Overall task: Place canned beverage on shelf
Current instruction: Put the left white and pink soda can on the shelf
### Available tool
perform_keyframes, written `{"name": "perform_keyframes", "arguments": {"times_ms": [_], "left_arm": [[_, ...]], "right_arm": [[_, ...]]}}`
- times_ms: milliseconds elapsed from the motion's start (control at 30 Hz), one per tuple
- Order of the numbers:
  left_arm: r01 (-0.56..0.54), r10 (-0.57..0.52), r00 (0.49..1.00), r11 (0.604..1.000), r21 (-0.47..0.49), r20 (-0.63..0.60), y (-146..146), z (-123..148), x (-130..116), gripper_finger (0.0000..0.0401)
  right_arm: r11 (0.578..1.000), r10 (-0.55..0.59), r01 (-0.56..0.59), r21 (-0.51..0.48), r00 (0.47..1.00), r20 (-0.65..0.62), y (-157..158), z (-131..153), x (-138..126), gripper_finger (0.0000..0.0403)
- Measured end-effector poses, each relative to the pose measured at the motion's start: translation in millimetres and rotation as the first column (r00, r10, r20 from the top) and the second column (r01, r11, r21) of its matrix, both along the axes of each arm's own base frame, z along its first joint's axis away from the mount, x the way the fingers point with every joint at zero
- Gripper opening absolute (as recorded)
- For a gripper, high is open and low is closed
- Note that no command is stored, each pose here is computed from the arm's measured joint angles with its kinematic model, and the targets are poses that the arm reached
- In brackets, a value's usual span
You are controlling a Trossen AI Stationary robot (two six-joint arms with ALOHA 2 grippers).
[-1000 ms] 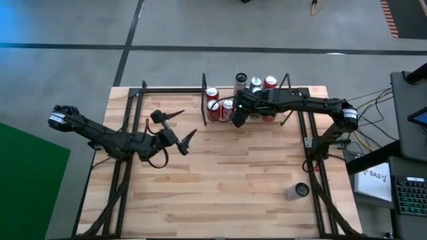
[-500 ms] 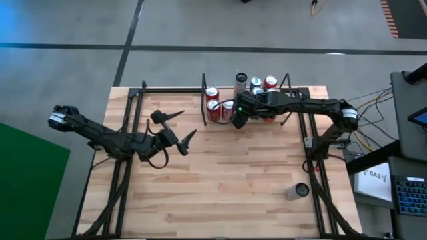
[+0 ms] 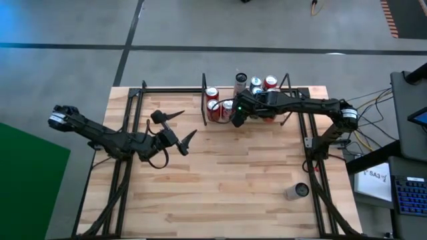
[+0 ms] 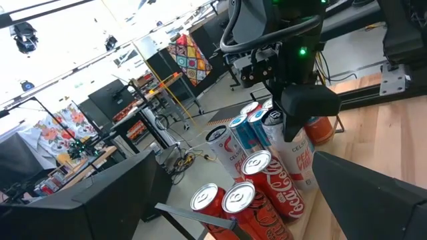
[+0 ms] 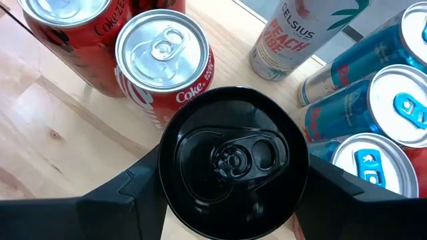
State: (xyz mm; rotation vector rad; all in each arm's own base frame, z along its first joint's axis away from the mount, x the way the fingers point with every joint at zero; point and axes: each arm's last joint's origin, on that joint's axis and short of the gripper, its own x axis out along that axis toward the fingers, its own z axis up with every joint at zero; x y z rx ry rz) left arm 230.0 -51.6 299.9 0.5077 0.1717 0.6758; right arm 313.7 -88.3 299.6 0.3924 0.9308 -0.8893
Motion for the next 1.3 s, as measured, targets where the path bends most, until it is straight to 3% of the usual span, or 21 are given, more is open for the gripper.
{"name": "perform_keyframes", "arguments": {"times_ms": [1300], "left_arm": [[0.000, 0.000, 1.000, 1.000, -0.003, 0.003, 0.0, 0.1, 0.0, 0.0389]], "right_arm": [[1.000, -0.002, 0.002, -0.006, 1.000, 0.010, -0.3, -0.7, 0.9, 0.0235]]}}
